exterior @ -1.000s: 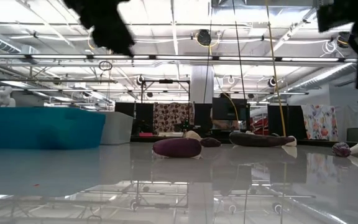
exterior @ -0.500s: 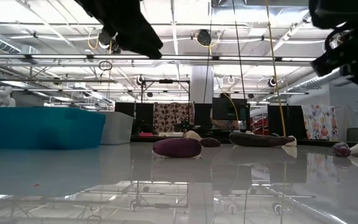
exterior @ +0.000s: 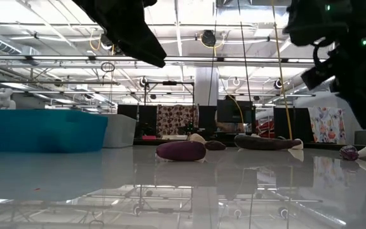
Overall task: Sort produce into baskets
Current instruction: Put the white garlic into the blue bin
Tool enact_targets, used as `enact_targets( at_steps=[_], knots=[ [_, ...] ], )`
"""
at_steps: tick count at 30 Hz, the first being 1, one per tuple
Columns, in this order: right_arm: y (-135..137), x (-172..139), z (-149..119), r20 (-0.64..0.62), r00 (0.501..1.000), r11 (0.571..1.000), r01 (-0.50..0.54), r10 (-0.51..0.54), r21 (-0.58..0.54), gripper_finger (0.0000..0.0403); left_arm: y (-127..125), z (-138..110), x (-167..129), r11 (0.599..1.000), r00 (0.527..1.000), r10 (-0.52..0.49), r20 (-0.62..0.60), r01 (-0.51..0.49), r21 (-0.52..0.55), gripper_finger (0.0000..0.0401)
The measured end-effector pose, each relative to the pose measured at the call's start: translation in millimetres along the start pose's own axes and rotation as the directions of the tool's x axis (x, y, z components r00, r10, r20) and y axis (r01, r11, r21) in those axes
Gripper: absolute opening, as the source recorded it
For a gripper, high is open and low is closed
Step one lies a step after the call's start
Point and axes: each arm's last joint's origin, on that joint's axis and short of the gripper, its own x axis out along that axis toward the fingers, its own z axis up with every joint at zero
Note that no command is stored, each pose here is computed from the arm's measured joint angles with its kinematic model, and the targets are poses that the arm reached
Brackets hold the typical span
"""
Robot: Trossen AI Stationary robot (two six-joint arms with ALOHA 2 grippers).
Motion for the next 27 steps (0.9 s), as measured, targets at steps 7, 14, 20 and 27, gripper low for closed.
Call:
enact_targets(
  at_steps=[7, 14, 20, 27],
  knots=[
    [-8, 26, -6, -0.08, 0.996, 0.999, -0.036, 0.035, -0.002, 0.0353, 11, -6, -4, 0.966, 0.969, 0.243, 0.038, -0.245, 0.08, 0.0288],
    [-9, 32, -8, -0.085, 0.996, 0.999, -0.032, 0.031, -0.009, 0.0349, 34, -15, -38, 0.91, 0.902, 0.412, 0.133, -0.413, -0.017, 0.0288],
    [-8, 32, -7, -0.065, 0.997, 0.998, -0.048, 0.046, -0.038, 0.0298, 50, -29, -71, 0.784, 0.754, 0.61, 0.244, -0.532, -0.319, 0.0288],
    [-8, 26, -7, -0.087, 0.996, 0.997, -0.043, 0.037, -0.061, 0.0212, 53, -45, -74, 0.707, 0.72, 0.66, 0.212, -0.5, -0.501, 0.0288]
  ],
)
